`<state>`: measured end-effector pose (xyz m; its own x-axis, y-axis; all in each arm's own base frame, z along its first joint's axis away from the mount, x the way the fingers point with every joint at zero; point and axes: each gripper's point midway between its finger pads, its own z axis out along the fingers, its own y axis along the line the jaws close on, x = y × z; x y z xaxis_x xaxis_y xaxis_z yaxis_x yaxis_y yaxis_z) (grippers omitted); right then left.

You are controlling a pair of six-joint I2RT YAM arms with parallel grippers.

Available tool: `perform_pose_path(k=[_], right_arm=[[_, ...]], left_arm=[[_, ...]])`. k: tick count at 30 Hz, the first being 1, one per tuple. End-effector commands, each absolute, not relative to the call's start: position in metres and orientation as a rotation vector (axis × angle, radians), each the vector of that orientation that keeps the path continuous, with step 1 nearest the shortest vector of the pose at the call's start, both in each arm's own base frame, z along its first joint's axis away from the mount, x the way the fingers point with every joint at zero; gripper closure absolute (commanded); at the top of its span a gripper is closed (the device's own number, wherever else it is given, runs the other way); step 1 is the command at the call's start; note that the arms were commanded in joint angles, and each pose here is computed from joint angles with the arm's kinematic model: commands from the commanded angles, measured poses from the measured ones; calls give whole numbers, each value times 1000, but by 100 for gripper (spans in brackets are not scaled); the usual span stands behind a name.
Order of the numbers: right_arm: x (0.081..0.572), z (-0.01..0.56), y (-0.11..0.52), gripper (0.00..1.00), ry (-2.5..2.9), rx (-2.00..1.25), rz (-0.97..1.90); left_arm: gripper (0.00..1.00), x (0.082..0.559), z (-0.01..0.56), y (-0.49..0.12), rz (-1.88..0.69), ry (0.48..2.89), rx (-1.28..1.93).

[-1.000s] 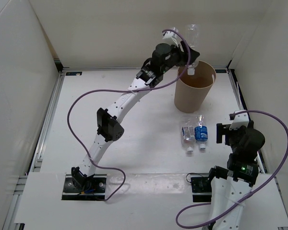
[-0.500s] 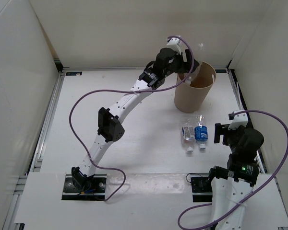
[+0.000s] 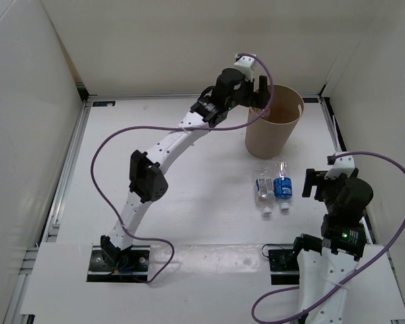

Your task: Put the plastic bottles in the bin

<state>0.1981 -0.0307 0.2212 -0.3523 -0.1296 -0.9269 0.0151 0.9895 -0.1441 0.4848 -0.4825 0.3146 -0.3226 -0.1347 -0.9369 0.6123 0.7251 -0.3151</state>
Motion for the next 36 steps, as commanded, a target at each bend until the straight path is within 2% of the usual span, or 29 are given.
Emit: perform_pose_path(k=[1, 2, 4, 6, 7, 9, 11, 12, 13, 16, 20, 27, 36], right_arm=[[209, 248, -23, 10, 1884, -100, -92], [211, 245, -19, 10, 1917, -109, -57], [212, 238, -12, 10, 1975, -133, 2], [211, 234, 2, 10, 1992, -240, 76], [213, 231, 8, 10, 2019, -278, 114], [211, 232, 31, 10, 1988, -417, 236], [211, 233, 41, 10, 2005, -439, 322], [211, 228, 47, 10, 2030, -445, 367], [212, 229, 47, 10, 2060, -385, 381], [214, 216, 44, 10, 2216, -229, 394], [218, 195, 57, 10, 2370, -270, 393], [234, 160, 39, 10, 2535, -144, 446], [245, 151, 35, 10, 2607, -75, 443]], left_arm=[[0, 460, 429, -411, -626, 1560, 405], [0, 464, 388, -404, -560, 1649, 429], [0, 444, 444, -349, -494, 1572, 373], [0, 444, 398, -310, -408, 1689, 339], [0, 434, 413, -289, -400, 1668, 300], [0, 431, 335, -257, -303, 1835, 271], [0, 409, 322, -223, -258, 1862, 227], [0, 396, 273, -211, -207, 1968, 252], [0, 385, 287, -197, -217, 1939, 224], [0, 356, 251, -176, -170, 2046, 249], [0, 318, 220, -144, -98, 2153, 238], [0, 274, 198, -113, -113, 2153, 138], [0, 271, 174, -86, 12, 2254, 110]])
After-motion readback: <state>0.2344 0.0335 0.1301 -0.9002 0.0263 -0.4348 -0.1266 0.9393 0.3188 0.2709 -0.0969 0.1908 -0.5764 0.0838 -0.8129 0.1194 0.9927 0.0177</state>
